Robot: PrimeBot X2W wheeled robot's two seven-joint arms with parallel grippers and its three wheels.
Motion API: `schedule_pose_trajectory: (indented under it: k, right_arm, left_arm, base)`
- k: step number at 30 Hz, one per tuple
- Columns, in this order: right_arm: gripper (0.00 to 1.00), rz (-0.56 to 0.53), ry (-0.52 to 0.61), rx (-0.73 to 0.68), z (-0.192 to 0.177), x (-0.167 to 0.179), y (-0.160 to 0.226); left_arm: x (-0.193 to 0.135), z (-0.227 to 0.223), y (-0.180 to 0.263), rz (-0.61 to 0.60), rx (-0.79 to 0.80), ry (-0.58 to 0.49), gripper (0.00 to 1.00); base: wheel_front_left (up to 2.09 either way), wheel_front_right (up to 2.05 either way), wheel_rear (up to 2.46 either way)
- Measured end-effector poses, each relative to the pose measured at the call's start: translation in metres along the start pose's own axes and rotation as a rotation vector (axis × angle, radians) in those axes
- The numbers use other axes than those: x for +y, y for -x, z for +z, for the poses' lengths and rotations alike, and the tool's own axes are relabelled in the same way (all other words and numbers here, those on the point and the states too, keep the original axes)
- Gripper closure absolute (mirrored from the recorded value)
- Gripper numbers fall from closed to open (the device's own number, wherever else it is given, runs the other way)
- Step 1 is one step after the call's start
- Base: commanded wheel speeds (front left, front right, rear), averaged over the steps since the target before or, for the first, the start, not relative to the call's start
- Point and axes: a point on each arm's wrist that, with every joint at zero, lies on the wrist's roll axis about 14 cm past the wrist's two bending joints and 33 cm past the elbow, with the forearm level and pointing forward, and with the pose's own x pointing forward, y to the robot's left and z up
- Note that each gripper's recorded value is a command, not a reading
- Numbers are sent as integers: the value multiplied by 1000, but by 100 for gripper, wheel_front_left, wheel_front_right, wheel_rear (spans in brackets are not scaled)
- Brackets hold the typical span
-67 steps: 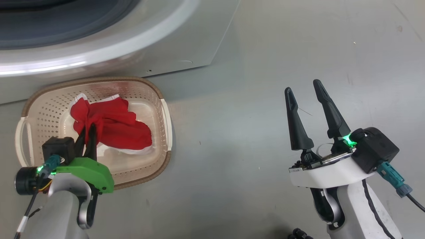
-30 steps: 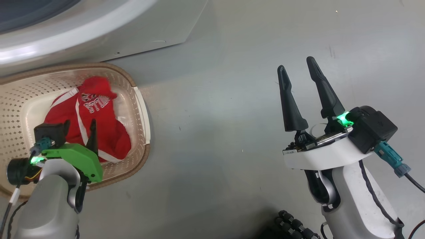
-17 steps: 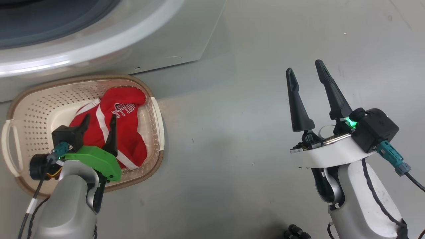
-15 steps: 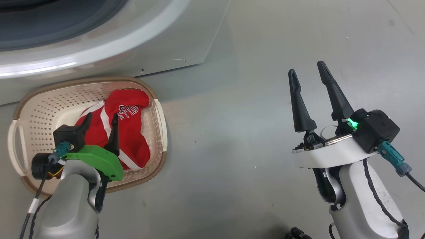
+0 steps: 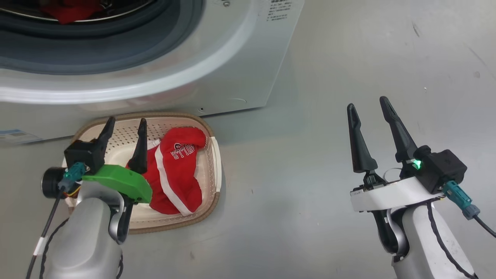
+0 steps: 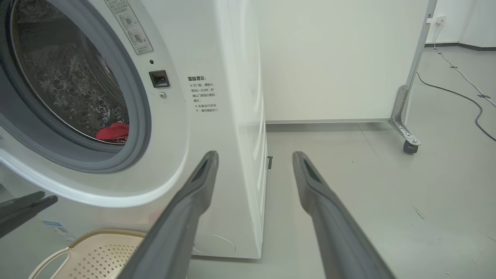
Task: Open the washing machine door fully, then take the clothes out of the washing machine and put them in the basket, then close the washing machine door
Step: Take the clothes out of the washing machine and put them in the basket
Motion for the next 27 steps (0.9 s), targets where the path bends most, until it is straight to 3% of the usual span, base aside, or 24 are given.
schedule_pose_trajectory:
  k: [4, 12, 21, 27]
  right_arm:
    - [0, 7, 8, -2, 3, 4, 10]
    - [0, 47, -5, -26, 15, 20, 22]
    - [0, 59, -8, -43, 23, 26, 39]
    - [0, 56, 1, -44, 25, 26, 51]
  left_arm:
    - [-5, 55, 9, -7, -151, -24, 0]
    - [-9, 103, 39, 6, -293, -55, 0]
    - [-17, 128, 75, 9, -380, -98, 0]
    - [-18, 121, 99, 27, -381, -119, 0]
  base:
    - [0, 0, 0]
    - [0, 0, 0]
    - [0, 0, 0]
    - [0, 0, 0]
